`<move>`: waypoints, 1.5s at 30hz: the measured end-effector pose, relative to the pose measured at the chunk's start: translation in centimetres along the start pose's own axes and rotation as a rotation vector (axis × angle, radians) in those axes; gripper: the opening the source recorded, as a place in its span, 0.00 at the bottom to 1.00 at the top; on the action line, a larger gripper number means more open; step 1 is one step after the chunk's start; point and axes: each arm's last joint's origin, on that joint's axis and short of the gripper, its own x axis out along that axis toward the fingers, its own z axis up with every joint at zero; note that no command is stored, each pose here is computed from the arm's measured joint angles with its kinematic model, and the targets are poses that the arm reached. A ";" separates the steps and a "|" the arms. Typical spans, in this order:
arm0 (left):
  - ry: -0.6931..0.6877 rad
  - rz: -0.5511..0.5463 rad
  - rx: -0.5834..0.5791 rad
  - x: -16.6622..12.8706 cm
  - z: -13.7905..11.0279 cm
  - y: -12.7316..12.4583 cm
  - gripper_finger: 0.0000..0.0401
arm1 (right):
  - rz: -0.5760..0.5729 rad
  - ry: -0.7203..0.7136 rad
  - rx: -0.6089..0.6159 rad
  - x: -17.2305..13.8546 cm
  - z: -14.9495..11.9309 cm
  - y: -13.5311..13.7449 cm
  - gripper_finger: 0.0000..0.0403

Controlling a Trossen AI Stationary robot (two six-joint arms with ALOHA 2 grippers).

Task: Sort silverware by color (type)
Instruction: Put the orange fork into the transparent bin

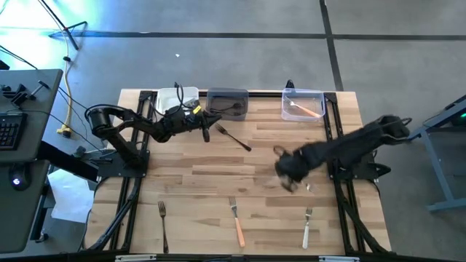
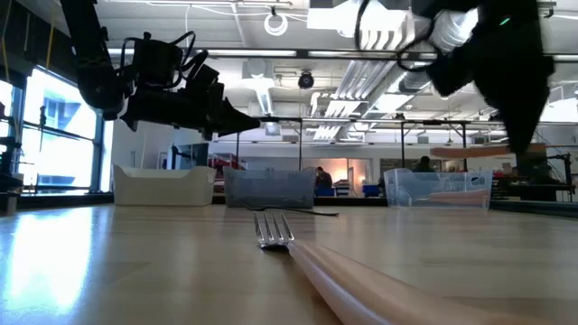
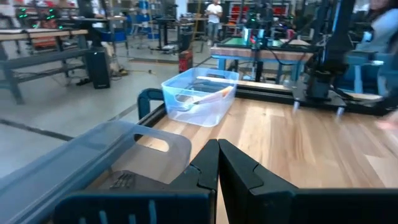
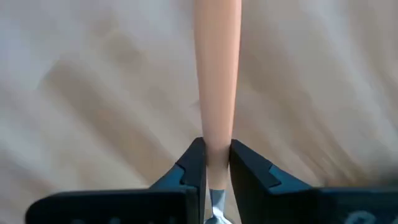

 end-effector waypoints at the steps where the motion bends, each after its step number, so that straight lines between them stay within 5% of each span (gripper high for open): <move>1: 0.000 0.007 -0.010 0.0 0.0 0.0 0.00 | -0.024 0.014 0.109 -0.1 0.7 -1.0 0.11; 6: 0.000 0.010 -0.028 0.0 0.0 0.0 0.00 | -0.104 0.073 0.646 0.8 3.2 -5.3 0.11; 14: 0.014 0.006 -0.031 0.0 -0.1 0.0 0.00 | 0.069 -0.120 1.032 4.6 5.9 -8.1 0.11; 22: 0.032 0.006 -0.033 0.0 -0.3 0.0 0.00 | -0.013 -0.154 1.173 6.2 5.4 -10.5 0.12; 28: 0.065 0.007 -0.038 0.0 -0.6 0.0 0.00 | -0.025 -0.148 1.102 6.2 5.4 -10.5 0.29; 31: 0.074 0.005 -0.031 0.0 -0.7 0.0 0.00 | -0.015 -0.161 1.001 5.4 6.0 -10.2 0.40; 34: 0.076 0.003 -0.004 0.0 -0.7 -0.1 0.00 | -0.006 -0.147 0.755 3.7 6.9 -9.9 0.50; 42: 0.076 -0.003 0.058 0.0 -0.7 -0.2 0.00 | -0.138 0.017 -0.485 -1.0 6.5 -8.6 0.56; 45: 0.076 -0.016 0.080 0.0 -0.8 -0.5 0.00 | -0.163 -0.003 -0.795 -0.8 6.6 -8.1 0.56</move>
